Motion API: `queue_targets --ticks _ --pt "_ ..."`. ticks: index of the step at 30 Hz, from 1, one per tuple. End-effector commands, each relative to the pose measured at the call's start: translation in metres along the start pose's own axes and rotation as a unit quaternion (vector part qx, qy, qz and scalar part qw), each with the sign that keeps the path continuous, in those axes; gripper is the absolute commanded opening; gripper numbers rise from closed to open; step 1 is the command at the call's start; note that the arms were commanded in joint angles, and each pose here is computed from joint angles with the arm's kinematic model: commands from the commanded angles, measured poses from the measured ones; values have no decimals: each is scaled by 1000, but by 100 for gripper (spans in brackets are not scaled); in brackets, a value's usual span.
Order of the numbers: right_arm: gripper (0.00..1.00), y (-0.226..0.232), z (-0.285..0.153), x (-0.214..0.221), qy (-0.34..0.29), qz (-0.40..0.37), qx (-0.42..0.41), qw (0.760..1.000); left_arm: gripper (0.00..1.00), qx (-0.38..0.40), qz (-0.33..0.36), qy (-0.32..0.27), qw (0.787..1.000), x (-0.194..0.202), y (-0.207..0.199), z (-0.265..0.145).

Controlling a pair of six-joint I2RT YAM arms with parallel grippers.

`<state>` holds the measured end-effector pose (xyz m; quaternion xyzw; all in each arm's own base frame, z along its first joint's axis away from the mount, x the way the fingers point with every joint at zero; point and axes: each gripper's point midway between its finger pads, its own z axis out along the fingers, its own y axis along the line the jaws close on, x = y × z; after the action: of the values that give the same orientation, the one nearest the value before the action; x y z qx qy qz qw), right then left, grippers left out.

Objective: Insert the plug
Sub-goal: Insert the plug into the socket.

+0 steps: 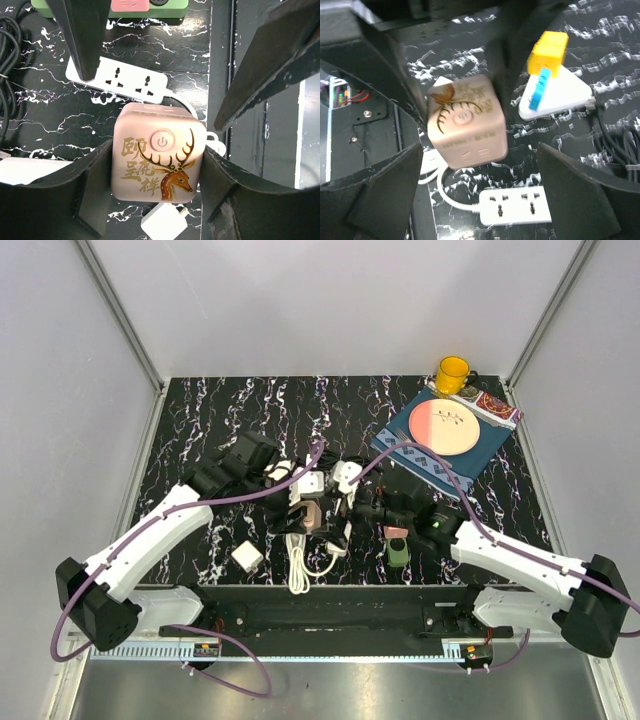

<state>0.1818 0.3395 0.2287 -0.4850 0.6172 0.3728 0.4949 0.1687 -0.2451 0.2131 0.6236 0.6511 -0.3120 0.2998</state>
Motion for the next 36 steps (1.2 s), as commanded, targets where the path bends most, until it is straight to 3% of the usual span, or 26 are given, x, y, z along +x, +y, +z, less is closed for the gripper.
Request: queue_targets --ticks 1,6,13,17,22,36 --pt "100 -27 -29 13 47 54 113 991 0 -43 41 -26 998 -13 25 5" --pt "100 -56 -71 30 102 98 239 961 0 -34 40 -15 999 -6 35 21" --pt "100 -109 -130 28 62 211 397 891 0 7 62 -19 998 -12 35 50" --pt "100 -122 -147 36 52 250 418 872 0 27 66 -5 997 -10 40 70" --pt "100 -127 -153 49 55 281 418 862 0 35 59 18 997 -3 49 88" --pt "100 -125 -164 55 52 266 426 863 0 54 63 31 996 -1 69 126"
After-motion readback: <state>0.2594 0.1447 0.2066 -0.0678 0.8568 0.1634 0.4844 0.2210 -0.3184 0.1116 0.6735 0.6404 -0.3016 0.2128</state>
